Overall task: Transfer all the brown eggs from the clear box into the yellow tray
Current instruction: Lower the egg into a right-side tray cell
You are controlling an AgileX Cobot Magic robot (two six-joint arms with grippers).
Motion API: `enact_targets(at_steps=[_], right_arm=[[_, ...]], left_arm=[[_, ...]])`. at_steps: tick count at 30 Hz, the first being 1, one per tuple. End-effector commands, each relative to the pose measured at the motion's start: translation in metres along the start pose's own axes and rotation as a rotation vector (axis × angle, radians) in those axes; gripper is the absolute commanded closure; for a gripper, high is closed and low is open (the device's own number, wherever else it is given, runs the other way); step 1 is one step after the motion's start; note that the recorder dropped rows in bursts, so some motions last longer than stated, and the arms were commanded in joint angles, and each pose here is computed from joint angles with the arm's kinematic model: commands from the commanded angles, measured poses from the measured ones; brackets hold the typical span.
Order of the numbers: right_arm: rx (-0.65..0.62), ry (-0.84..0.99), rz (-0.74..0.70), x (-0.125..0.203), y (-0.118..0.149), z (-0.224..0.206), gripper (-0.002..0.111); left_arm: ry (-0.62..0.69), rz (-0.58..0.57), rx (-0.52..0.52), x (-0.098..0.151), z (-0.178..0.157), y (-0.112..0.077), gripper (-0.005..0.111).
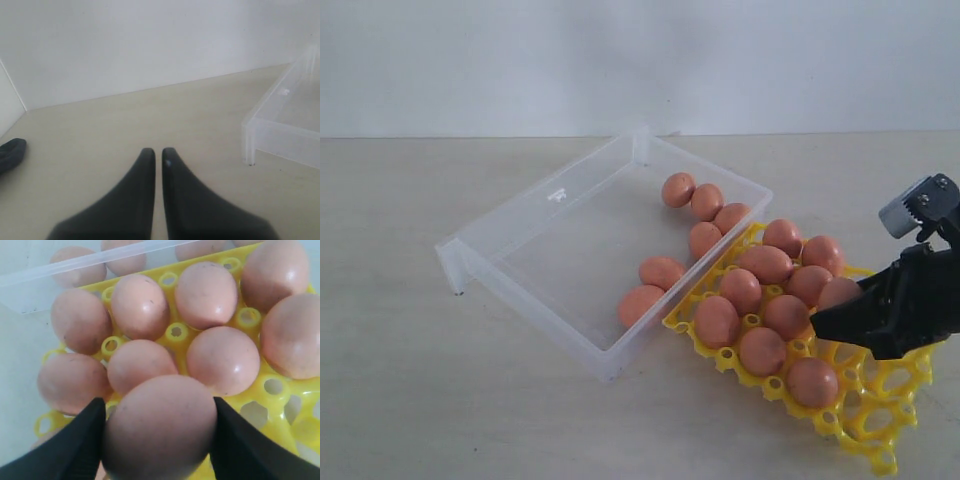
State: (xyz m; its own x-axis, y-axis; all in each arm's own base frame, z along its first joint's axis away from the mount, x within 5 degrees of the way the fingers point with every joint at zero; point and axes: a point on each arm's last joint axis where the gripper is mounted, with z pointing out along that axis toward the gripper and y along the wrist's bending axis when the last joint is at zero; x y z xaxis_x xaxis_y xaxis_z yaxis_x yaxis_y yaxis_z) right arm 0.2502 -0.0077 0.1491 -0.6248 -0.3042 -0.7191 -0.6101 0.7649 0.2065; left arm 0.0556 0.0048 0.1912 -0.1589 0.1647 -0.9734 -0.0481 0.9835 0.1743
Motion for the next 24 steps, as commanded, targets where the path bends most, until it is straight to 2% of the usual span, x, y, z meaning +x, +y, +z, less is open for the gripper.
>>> enact_targets(at_steps=[1,4,6,9,10,14,17,24], right_arm=[[-0.043,0.015,0.036,0.0068,-0.0014,0.0084,0.109],[-0.052,0.04,0.061,0.0135,-0.0043,0.0145,0.107],[-0.019,0.056,0.06,0.0151,-0.0073,0.0145,0.101],[-0.007,0.062,0.11,0.0156,-0.0082,0.0145,0.081],[-0.003,0.054,0.13,0.0149,-0.0086,0.0146,0.07],[0.012,0.026,0.17,0.0124,-0.01,0.0146,0.051],[0.017,0.016,0.189,0.0116,-0.0106,0.0147,0.046],[0.003,0.005,0.196,0.0103,-0.0092,0.0144,0.046]], left_arm=[[-0.013,-0.007,0.007,-0.0016,-0.0004,-0.0003,0.103],[-0.013,-0.007,0.007,-0.0016,-0.0004,-0.0003,0.103],[-0.013,-0.007,0.007,-0.0016,-0.0004,-0.0003,0.103],[-0.013,-0.007,0.007,-0.0016,-0.0004,-0.0003,0.103],[-0.013,-0.007,0.007,-0.0016,-0.0004,-0.0003,0.103],[-0.013,-0.007,0.007,-0.0016,-0.0004,-0.0003,0.103],[-0.013,-0.007,0.007,-0.0016,-0.0004,-0.0003,0.103],[-0.013,-0.007,0.007,-0.0016,-0.0004,-0.0003,0.103]])
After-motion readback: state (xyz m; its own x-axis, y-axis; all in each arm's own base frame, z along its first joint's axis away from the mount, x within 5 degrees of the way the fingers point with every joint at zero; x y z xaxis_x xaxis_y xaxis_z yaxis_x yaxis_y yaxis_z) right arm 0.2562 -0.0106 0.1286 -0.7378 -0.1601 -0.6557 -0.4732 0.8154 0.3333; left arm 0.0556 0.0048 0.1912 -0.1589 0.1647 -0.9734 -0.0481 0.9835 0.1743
